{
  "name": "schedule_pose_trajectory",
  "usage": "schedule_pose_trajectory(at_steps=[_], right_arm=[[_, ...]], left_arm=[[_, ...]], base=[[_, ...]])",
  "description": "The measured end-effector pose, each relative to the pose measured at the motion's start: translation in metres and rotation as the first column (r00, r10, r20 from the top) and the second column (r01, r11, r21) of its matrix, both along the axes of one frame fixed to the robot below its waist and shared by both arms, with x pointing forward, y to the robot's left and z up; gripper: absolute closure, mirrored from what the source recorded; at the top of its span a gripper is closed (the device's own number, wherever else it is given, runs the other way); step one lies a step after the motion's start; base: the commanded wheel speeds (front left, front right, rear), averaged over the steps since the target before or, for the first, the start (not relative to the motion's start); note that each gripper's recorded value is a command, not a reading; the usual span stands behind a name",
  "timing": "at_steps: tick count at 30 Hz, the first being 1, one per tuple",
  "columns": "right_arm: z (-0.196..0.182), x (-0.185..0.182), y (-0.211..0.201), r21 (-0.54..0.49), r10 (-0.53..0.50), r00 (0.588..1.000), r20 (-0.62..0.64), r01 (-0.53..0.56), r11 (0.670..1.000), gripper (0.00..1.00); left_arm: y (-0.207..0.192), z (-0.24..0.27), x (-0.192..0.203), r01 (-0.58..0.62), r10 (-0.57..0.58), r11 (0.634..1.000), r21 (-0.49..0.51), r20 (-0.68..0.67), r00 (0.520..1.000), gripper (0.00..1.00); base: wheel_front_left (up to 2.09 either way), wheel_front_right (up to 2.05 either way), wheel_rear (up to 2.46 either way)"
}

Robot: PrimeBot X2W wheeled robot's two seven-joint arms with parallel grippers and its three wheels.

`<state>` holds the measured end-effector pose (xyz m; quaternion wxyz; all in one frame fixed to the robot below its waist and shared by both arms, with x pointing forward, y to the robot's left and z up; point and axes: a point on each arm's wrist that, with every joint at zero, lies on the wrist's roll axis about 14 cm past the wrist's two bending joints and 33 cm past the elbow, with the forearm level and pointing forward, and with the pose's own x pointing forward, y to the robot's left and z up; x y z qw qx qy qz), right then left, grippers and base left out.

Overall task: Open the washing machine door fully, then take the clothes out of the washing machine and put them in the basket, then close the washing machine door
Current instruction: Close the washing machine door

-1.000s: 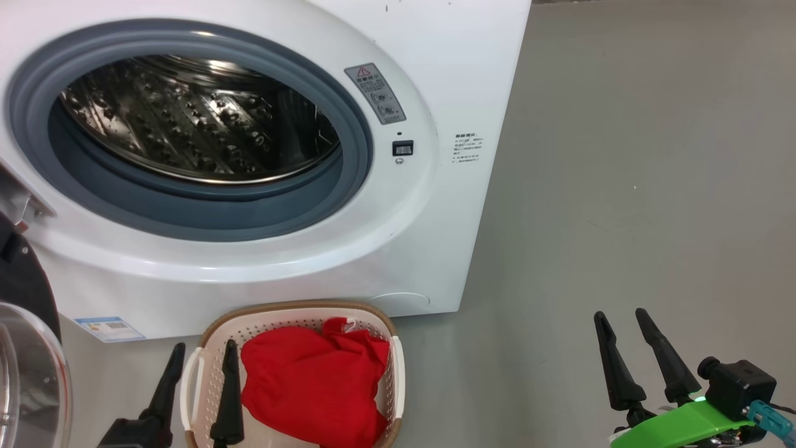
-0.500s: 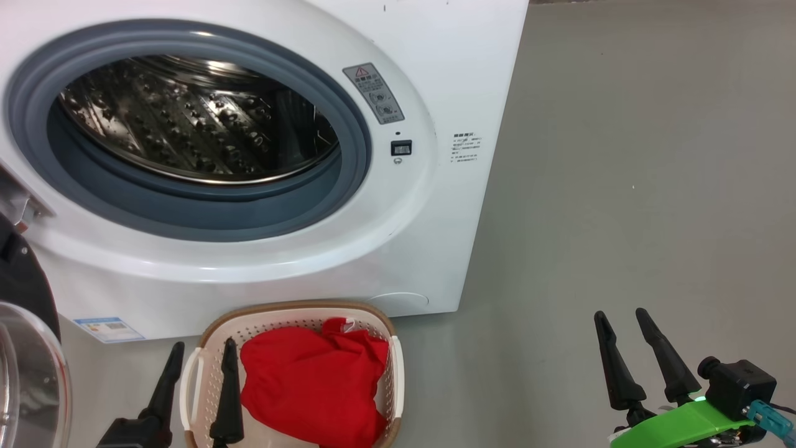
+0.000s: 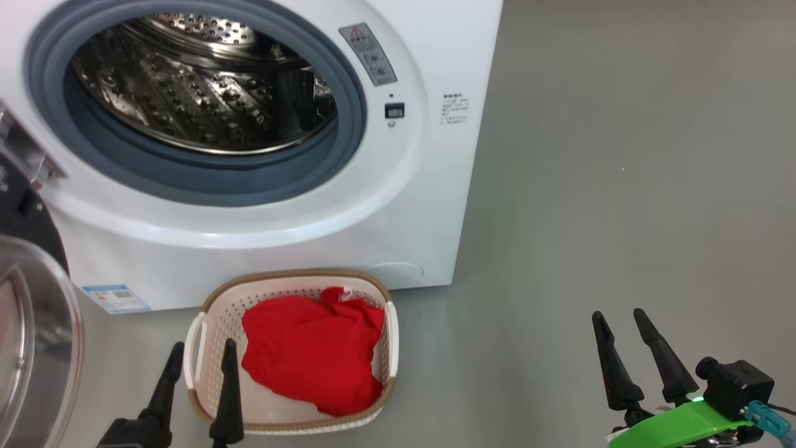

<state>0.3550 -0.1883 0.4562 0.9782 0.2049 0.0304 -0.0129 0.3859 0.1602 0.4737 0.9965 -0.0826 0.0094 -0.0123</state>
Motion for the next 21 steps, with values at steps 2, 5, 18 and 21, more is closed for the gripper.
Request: schedule_pose_trajectory(at_steps=[2,5,18,21], right_arm=[[0.0003,-0.0002,-0.0001,0.000,-0.001,1.000,0.001,0.001,1.000,0.00],[0.0009,-0.0006,-0.0005,0.000,-0.002,1.000,0.003,0.002,1.000,0.00],[-0.0010,-0.0065,-0.0006,0.001,-0.003,1.000,-0.004,0.003,1.000,0.00],[-0.0012,-0.0039,0.0035,0.000,0.011,1.000,-0.004,-0.011,1.000,0.00]], left_arm=[[-0.0001,0.0003,-0.0001,0.000,0.000,1.000,0.000,0.001,1.000,0.00],[-0.0005,0.0009,-0.0001,0.002,-0.002,1.000,0.000,0.003,1.000,0.00],[-0.0022,0.0039,-0.0020,0.007,-0.007,1.000,-0.001,0.011,1.000,0.00],[0.0010,0.0015,-0.0047,-0.003,0.003,1.000,-0.001,0.002,1.000,0.00]], base=[[-1.14,1.14,0.00],[-0.80,0.80,0.00],[-0.10,0.10,0.00],[0.00,0.00,0.00]])
